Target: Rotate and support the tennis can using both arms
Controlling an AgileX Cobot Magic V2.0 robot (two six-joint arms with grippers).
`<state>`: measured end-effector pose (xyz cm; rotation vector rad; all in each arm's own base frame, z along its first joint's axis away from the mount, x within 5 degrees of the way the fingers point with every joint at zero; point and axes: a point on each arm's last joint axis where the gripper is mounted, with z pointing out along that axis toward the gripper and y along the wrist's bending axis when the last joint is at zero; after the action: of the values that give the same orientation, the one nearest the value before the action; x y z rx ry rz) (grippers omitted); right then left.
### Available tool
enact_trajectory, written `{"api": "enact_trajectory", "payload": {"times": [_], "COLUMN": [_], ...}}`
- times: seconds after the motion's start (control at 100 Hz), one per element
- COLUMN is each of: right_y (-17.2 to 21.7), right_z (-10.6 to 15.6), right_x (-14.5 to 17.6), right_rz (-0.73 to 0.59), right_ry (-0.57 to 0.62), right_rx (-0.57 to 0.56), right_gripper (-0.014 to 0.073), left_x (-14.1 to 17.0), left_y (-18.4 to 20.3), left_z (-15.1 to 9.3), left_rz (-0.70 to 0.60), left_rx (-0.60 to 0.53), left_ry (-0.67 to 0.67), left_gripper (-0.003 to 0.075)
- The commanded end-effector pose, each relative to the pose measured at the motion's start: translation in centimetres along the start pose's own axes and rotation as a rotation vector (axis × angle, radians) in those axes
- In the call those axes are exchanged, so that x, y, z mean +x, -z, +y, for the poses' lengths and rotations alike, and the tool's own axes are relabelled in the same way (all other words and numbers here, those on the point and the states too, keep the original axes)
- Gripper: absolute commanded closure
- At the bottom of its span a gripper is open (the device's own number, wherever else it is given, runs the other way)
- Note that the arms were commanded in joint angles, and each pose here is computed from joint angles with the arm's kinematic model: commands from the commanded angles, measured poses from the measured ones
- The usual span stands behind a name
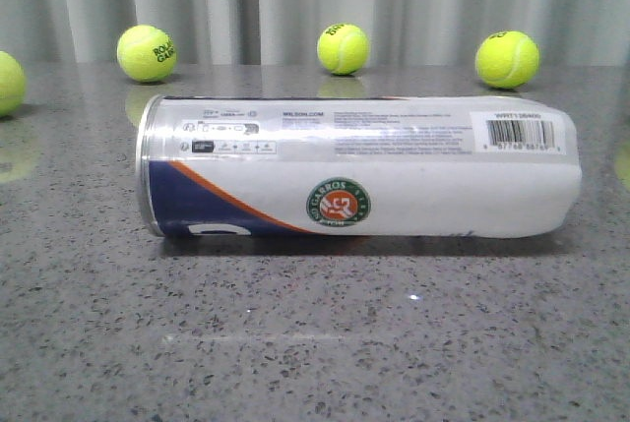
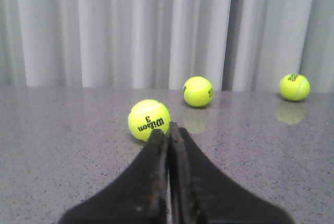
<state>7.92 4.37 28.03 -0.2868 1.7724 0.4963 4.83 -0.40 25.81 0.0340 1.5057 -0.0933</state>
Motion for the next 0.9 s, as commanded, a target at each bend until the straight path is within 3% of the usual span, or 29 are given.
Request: {"api": "enact_trajectory", "payload": {"times": [0.0, 0.1, 0.57, 0.69, 0.81, 0.89], "right_y": [0.2, 0.2, 0.2, 0.2, 0.2, 0.2], "right_z": [0.2, 0.2, 0.2, 0.2, 0.2, 0.2], "right_x": [-1.4, -1.4, -1.4, -1.4, -1.4, -1.4], "right_rz": [-0.094, -0.094, -0.094, -0.094, -0.094, -0.094], "right_ry": [0.008, 0.008, 0.008, 0.008, 0.008, 0.008], "right_rx": [-0.008, -0.008, -0.008, -0.008, -0.008, -0.008], "right_gripper": [0.0652, 0.0652, 0.0652, 0.0652, 0.0652, 0.0652], "left_x": [-2.4, -3.9, -7.7, -8.6, -9.3, -9.7], "left_y": [-0.6, -1.4, -7.5, -9.3, -11.0, -12.0], "left_z": [-0.1, -0.4, -0.7, -0.8, -1.0, -1.3], "left_rz": [0.019, 0.119, 0.448, 0.496, 0.513, 0.524], "left_rx": [0.002, 0.016, 0.021, 0.031, 0.046, 0.064], "left_ry": [0.036, 0.097, 0.074, 0.054, 0.035, 0.029], "left_gripper": [0.0741, 0.0741, 0.072, 0.0556, 0.023, 0.0111]}}
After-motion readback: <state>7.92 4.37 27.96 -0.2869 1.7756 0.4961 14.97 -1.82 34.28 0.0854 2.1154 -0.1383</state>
